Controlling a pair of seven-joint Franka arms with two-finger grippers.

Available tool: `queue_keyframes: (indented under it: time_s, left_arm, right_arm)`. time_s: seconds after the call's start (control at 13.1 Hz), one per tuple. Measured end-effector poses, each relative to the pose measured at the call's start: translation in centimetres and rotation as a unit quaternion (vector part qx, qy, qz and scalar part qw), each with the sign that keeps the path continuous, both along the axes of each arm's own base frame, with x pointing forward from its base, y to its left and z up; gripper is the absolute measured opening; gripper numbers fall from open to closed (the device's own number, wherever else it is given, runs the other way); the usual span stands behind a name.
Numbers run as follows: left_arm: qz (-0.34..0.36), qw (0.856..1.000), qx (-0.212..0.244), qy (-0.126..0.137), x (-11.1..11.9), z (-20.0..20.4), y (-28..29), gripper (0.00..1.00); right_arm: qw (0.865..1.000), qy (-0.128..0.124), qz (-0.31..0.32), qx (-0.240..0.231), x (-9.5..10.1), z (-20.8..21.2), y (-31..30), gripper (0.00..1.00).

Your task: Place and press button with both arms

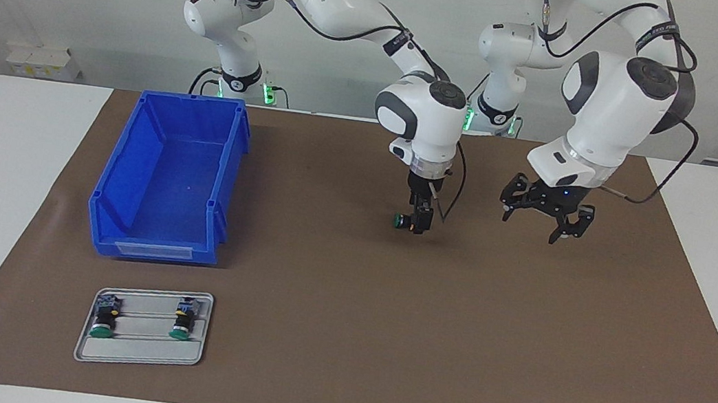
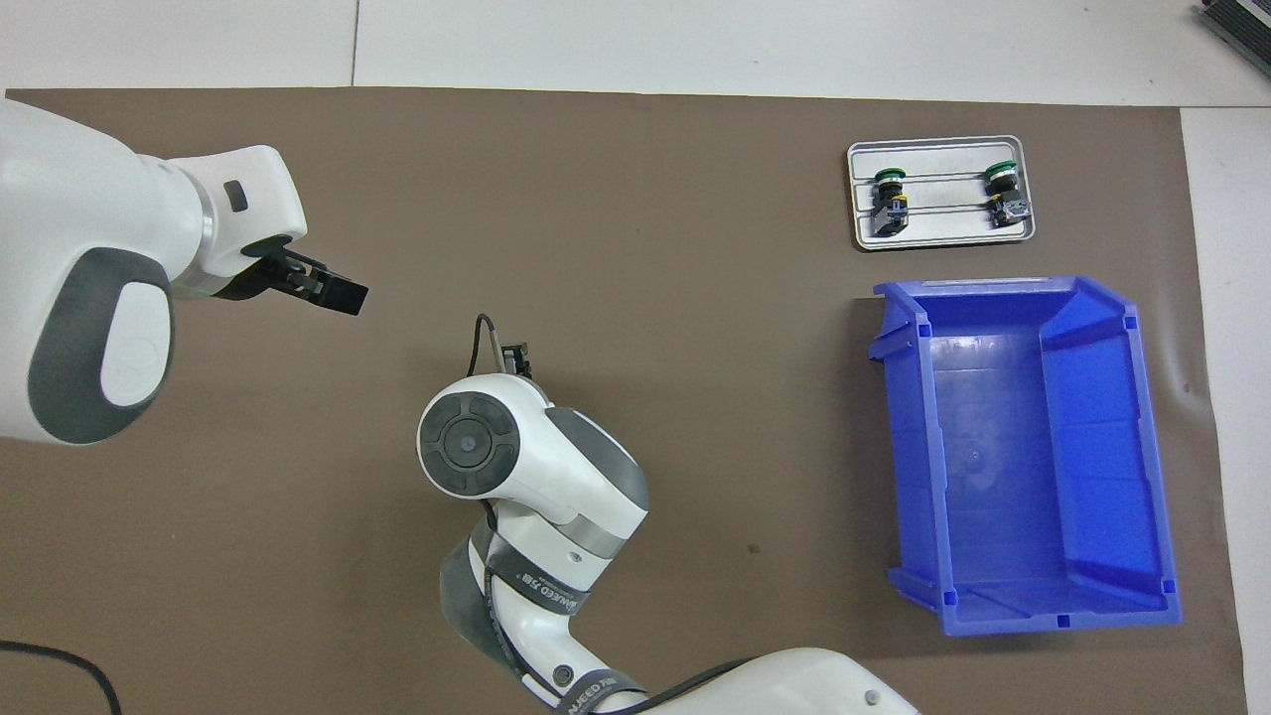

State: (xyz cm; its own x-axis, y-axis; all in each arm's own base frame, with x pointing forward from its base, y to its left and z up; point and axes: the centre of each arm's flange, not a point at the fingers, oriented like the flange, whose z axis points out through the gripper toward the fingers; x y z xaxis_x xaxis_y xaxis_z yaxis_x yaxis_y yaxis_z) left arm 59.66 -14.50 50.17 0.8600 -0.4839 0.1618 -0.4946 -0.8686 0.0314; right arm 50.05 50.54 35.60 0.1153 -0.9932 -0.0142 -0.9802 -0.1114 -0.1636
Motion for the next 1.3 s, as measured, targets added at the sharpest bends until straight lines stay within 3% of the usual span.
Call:
queue_keyframes:
  time_s: [0.38, 0.61, 0.84, 0.99, 1.3]
  left_arm:
    - [-0.132, 0.99, 0.001, -0.041, 0.6, -5.3, -6.0, 1.0]
    - [-0.223, 0.974, 0.01, -0.027, -0.9, -8.4, -10.0, 1.0]
    - [-0.316, 0.948, 0.022, -0.012, -3.7, -10.8, -14.1, 1.0]
    - [-0.368, 0.928, 0.059, -0.003, -5.6, -12.3, -15.8, 1.0]
    - [-0.435, 0.896, 0.087, 0.023, -8.3, -15.0, -17.5, 1.0]
  right_arm:
    - [0.992, -0.002, 0.123, -0.025, 0.5, 6.0, -9.8, 1.0]
    - [0.979, 0.018, 0.195, -0.052, 1.8, 8.6, -17.0, 1.0]
    - [0.962, 0.01, 0.266, -0.056, 3.7, 11.6, -23.2, 1.0]
    - [0.943, 0.007, 0.328, -0.06, 4.6, 13.8, -28.1, 1.0]
    - [0.882, -0.01, 0.467, -0.066, 5.9, 17.7, -38.1, 1.0]
